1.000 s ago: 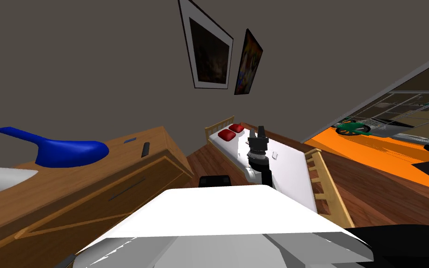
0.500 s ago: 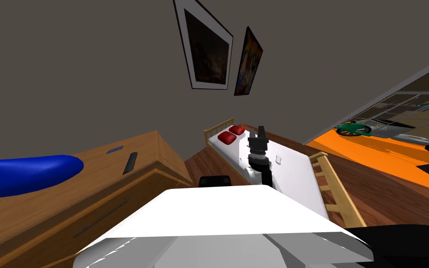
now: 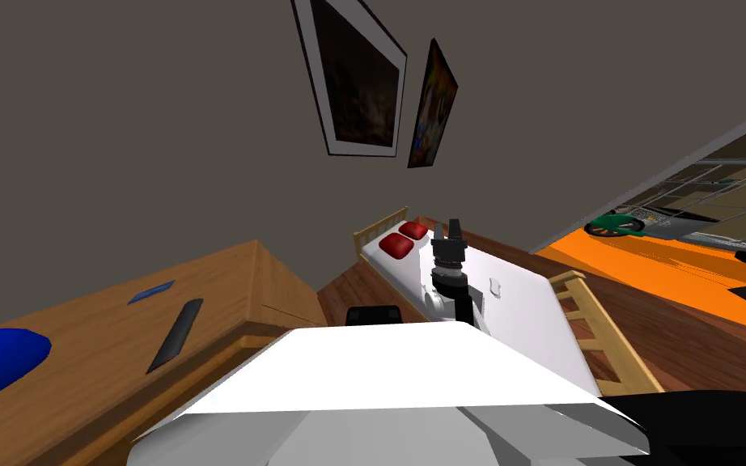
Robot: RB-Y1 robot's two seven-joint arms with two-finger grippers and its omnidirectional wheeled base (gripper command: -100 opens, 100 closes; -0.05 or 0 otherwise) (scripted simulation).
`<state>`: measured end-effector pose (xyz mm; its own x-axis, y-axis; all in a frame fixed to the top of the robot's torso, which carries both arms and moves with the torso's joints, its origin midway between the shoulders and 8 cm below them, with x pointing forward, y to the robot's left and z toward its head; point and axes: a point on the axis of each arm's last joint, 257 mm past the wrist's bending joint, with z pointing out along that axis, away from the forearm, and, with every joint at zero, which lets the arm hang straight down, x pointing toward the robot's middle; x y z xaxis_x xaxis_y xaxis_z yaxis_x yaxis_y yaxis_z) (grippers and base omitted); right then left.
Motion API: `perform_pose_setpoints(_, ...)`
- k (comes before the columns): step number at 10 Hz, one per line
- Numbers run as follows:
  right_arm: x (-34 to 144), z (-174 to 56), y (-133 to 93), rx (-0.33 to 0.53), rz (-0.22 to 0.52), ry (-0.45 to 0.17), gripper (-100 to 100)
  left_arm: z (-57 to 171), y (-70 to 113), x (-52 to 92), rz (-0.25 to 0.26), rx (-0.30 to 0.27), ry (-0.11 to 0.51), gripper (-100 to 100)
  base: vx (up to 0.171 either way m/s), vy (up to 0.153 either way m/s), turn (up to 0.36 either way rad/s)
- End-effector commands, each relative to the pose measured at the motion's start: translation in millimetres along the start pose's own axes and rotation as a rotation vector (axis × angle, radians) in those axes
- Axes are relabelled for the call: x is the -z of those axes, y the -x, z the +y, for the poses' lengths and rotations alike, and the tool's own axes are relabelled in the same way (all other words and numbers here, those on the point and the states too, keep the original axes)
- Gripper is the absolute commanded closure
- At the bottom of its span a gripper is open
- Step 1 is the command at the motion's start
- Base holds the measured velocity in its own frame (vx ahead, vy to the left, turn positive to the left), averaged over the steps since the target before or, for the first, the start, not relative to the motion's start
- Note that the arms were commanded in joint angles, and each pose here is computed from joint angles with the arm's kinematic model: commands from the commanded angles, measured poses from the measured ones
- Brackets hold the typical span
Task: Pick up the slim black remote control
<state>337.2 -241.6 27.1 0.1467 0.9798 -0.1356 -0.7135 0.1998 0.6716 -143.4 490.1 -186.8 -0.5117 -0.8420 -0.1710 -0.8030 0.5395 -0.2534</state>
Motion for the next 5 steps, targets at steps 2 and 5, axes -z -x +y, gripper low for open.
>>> perform_pose_setpoints(2, 0.0, 0, 0, 0.0, 0.0, 0.0, 0, 15, -2.6, 9.1, 0.063, -0.085, 0.082, -100, 0.241, 0.067, -0.071)
perform_pose_setpoints(5, 0.0, 0, 0, 0.0, 0.0, 0.0, 0, 24, -4.7, 12.6, 0.118, -0.163, 0.137, -100, 0.241, 0.123, -0.074)
